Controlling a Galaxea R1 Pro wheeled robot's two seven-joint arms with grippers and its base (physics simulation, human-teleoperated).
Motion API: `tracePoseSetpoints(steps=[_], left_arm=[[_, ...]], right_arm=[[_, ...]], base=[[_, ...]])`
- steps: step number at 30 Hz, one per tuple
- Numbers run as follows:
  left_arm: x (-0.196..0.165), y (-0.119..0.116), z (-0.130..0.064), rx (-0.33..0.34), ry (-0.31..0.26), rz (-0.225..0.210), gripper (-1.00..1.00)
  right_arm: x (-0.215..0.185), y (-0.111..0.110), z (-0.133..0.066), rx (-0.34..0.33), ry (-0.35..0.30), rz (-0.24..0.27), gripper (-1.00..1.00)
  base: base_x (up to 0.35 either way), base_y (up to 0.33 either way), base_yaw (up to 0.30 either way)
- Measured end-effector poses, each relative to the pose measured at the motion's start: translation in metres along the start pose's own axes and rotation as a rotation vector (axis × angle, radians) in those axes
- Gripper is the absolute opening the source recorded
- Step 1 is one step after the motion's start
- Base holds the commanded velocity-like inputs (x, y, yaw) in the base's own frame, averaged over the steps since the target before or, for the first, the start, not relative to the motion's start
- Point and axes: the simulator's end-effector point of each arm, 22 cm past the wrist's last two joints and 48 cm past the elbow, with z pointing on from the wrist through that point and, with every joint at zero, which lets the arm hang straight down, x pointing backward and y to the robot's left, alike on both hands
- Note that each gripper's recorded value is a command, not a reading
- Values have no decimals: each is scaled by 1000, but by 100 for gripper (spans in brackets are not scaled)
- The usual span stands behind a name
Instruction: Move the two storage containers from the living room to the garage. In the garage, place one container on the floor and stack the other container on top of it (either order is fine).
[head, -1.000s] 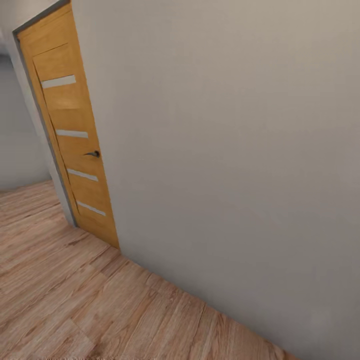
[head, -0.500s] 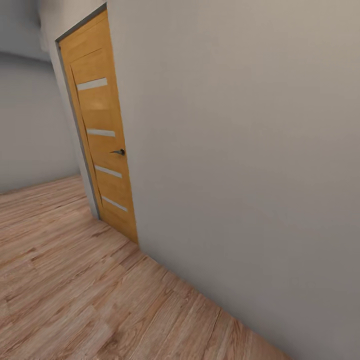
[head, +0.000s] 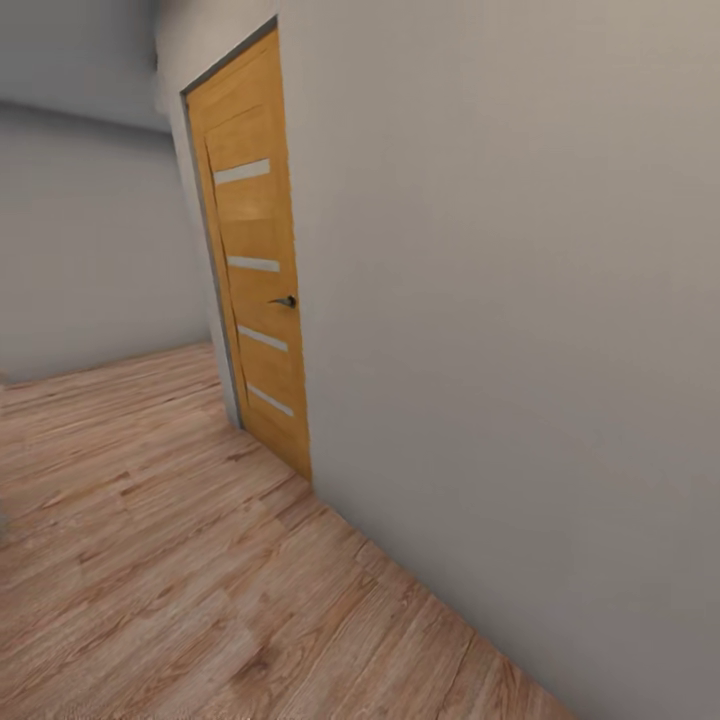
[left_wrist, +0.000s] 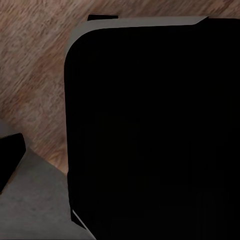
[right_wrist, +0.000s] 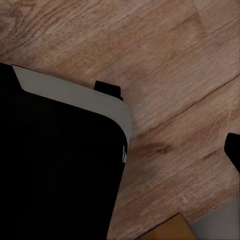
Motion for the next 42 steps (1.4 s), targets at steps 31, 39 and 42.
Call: tracePoseSetpoints(steps=[31,39,42], left_arm=[[0,0,0,0,0,-1,100],[0,0,0,1,-1,0,100],[0,0,0,1,0,0,100]], right_arm=[[0,0,0,0,0,0,100],[0,-1,0,2,0,0,100],[0,0,0,0,-1,0,100]], base=[[0,0,270],[250,0,107],[318,0,127]])
